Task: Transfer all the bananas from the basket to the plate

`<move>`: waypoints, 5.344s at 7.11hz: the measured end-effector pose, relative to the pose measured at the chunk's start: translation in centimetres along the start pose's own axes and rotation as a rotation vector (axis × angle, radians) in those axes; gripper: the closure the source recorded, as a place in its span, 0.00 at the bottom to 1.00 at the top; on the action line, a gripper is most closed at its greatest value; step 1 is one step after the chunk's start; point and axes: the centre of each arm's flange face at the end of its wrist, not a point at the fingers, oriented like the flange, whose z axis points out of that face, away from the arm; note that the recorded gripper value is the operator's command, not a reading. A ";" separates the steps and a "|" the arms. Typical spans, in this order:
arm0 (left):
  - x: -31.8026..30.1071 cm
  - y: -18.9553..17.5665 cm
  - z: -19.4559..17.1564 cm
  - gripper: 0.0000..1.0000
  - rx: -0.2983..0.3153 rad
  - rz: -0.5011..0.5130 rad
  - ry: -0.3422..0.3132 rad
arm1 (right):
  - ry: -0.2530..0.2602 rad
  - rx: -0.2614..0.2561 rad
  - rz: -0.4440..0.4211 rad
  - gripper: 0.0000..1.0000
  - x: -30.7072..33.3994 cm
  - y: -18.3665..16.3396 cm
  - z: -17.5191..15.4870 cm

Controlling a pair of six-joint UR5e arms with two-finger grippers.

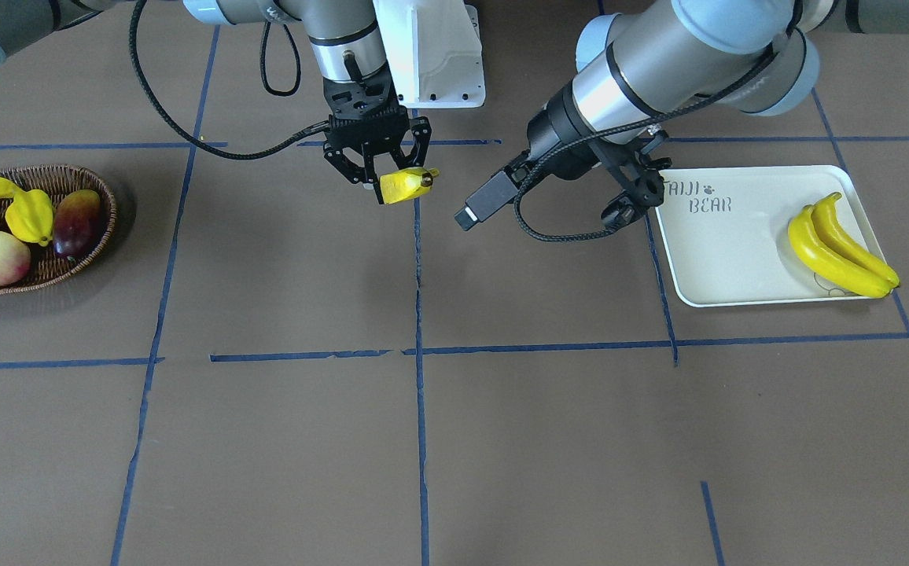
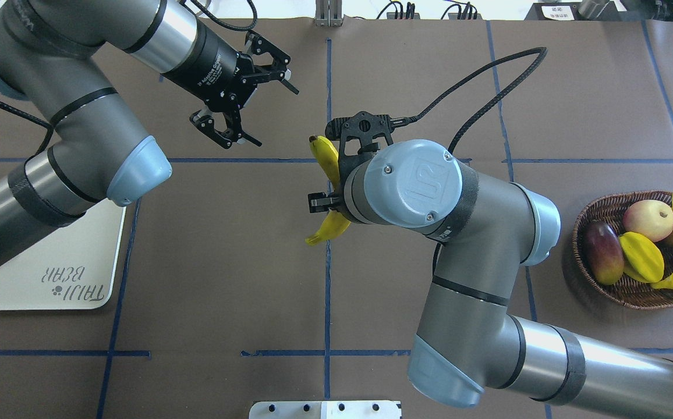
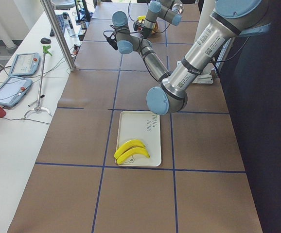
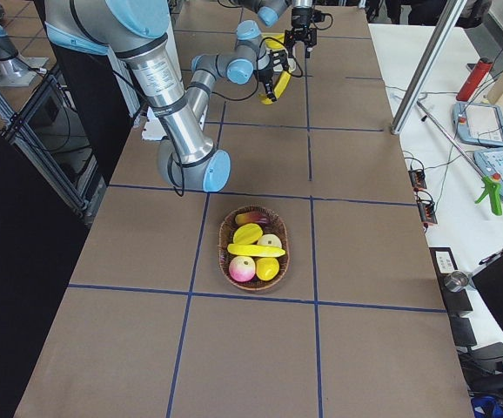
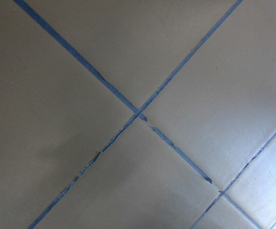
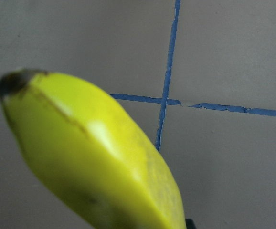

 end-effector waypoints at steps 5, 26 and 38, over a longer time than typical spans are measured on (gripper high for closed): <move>-0.1 3.1 2.5 0.08 -0.045 -0.006 -0.025 | -0.005 -0.002 -0.044 0.99 -0.7 0.0 -0.2; -1.0 4.4 3.7 1.00 -0.073 0.022 -0.039 | -0.009 0.011 -0.125 0.00 -0.8 0.0 -0.6; -6.7 -16.5 -6.7 1.00 0.120 -0.083 -0.059 | -0.024 -0.042 -0.067 0.00 2.8 -3.5 -3.8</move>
